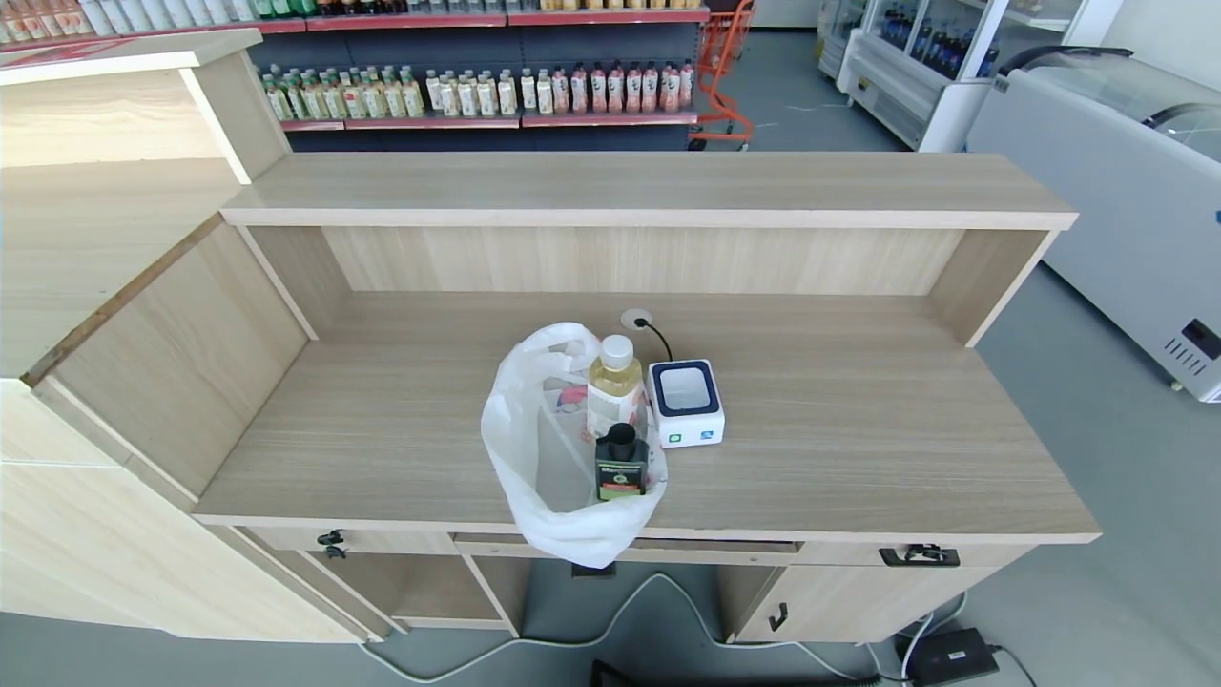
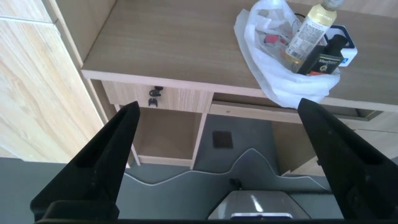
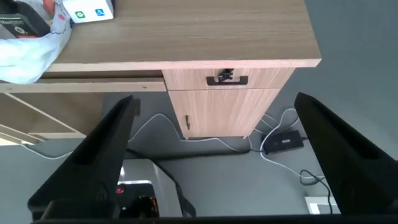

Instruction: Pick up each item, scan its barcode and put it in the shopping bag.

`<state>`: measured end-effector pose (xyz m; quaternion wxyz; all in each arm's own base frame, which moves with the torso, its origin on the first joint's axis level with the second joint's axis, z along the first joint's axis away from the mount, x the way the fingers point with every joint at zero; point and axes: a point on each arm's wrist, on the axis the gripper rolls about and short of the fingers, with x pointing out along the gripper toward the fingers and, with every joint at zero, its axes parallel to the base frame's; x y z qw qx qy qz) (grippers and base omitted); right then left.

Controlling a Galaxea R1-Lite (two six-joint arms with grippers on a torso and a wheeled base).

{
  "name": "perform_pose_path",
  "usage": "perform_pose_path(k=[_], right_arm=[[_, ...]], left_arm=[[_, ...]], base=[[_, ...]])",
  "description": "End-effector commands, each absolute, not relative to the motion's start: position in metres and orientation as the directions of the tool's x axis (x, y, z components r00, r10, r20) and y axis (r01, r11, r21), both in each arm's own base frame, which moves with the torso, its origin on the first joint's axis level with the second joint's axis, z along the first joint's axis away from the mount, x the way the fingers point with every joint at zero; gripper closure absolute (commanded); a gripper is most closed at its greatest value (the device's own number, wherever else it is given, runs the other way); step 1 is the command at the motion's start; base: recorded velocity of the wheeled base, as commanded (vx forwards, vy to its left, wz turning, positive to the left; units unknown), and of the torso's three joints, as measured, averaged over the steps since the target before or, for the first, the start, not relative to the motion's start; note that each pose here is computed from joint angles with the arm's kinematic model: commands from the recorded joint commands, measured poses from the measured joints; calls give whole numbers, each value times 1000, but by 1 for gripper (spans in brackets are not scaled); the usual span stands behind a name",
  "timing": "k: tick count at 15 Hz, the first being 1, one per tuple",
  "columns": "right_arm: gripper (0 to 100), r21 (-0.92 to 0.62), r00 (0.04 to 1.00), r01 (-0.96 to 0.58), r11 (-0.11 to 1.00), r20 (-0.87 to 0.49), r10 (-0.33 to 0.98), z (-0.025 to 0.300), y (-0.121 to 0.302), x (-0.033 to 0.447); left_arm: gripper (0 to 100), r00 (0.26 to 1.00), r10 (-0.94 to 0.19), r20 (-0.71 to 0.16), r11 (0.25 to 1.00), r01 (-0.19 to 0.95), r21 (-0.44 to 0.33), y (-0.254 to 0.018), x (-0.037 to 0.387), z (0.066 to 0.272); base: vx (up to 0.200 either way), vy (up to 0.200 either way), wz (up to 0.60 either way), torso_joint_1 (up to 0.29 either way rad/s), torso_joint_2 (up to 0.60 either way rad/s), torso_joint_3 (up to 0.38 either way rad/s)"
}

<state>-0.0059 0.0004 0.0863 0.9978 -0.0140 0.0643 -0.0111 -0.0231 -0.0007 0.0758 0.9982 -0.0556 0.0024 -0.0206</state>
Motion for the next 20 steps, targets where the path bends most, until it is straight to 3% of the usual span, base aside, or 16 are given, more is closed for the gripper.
perform_pose_path(k=[1,20], right_arm=[[0,-37,1000,-11,999,0,11,80,0,-20],[0,-31,1000,-13,999,21,14,78,0,-23]], left_arm=[[0,999,-41,-3,993,41,-112,-1,-23,76],[0,999,-41,-3,993,41,-112,-1,-23,76]], base=[[0,0,0,0,0,0],[0,0,0,0,0,0]])
